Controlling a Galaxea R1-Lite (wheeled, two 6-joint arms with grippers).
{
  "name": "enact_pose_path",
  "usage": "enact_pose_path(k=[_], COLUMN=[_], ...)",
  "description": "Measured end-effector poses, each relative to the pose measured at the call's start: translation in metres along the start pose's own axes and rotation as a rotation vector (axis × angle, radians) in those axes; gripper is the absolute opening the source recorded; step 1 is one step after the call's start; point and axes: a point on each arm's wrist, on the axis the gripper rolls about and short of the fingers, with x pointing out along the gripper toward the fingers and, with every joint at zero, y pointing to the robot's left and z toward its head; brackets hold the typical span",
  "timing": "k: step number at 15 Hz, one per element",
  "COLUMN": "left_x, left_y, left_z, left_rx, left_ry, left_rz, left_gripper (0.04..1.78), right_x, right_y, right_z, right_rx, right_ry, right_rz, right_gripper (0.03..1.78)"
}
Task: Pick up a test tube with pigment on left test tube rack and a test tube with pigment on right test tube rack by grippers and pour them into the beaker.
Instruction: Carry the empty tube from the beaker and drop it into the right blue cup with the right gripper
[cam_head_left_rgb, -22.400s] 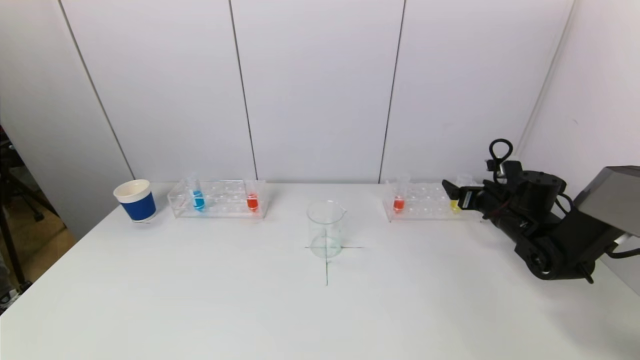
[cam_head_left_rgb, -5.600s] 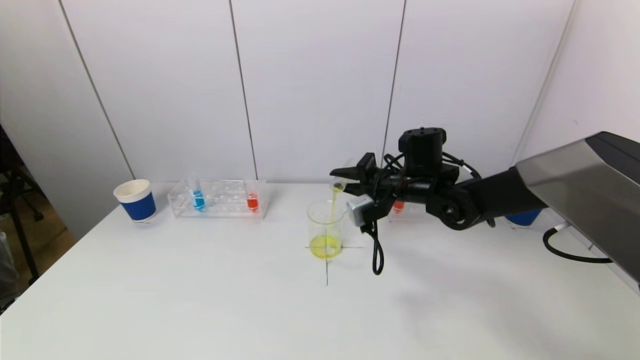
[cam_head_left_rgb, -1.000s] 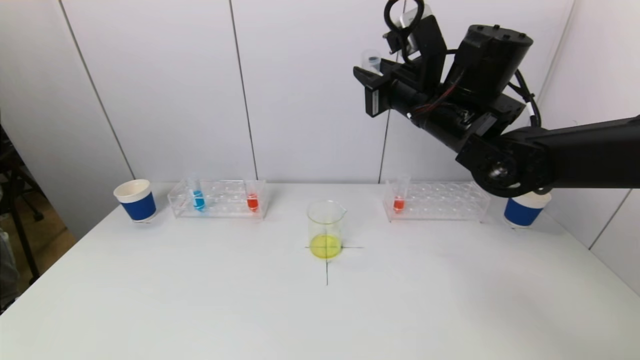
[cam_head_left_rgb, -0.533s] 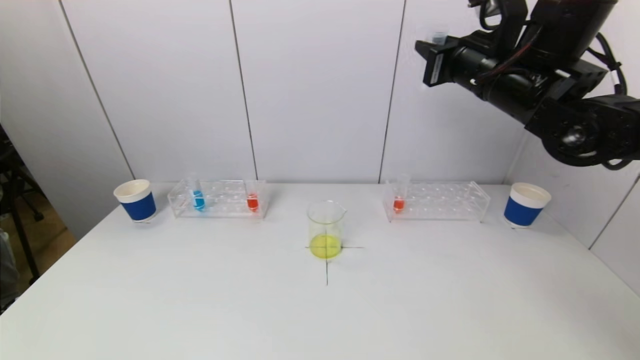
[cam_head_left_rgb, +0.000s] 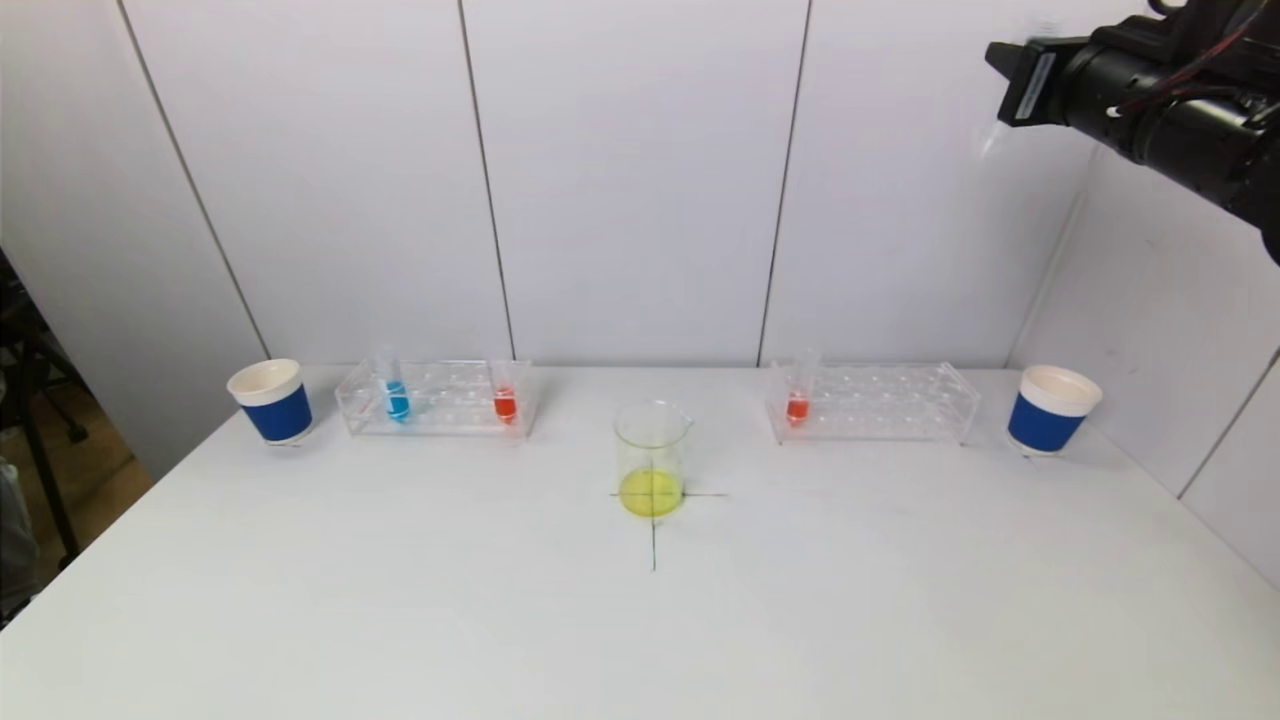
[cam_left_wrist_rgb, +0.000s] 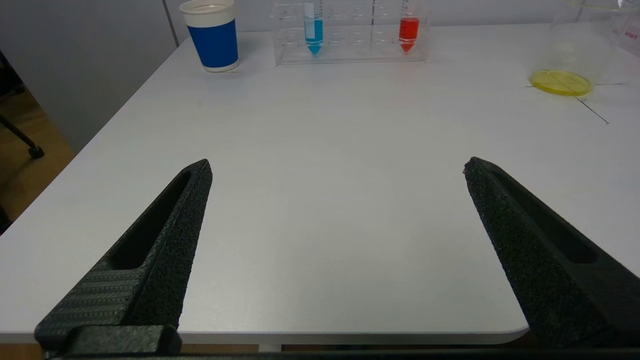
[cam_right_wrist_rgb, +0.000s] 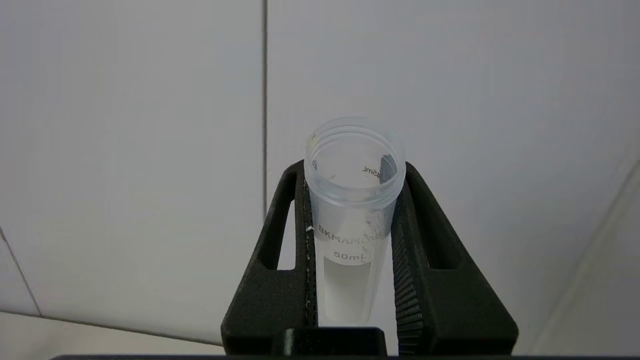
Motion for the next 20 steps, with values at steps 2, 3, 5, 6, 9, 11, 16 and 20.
enact_pose_path(k=[2,3,5,6,9,11,16,20], left_x=[0.000,0.000,0.000,0.000,0.000,0.000,0.000,0.000], left_y=[0.000,0.000,0.000,0.000,0.000,0.000,0.000,0.000], left_z=[0.000,0.000,0.000,0.000,0.000,0.000,0.000,0.000], left_rx=[0.000,0.000,0.000,0.000,0.000,0.000,0.000,0.000], left_ry=[-0.001,-0.001,0.000,0.000,0.000,0.000,0.000,-0.001], left_rz=[0.000,0.000,0.000,0.000,0.000,0.000,0.000,0.000], left_gripper=[1.76,1.76,1.76,1.76,1.76,1.76,1.76,1.76], right_x=[-0.003,-0.005,-0.007,-0.008,-0.011,-0.014,-0.013,-0.006], right_y=[-0.013,-0.020,-0.031,-0.038,-0.056,-0.067,-0.096,-0.124], right_z=[0.002,0.002,0.001,-0.001,-0.009,-0.015,-0.038,-0.069], right_rx=[0.019,0.025,0.031,0.038,0.075,0.098,0.112,0.118], right_ry=[0.013,0.019,0.025,0.031,0.075,0.107,0.170,0.233], right_rz=[-0.036,-0.054,-0.086,-0.106,-0.161,-0.194,-0.277,-0.341], right_gripper=[0.48,0.48,0.48,0.48,0.48,0.48,0.48,0.48])
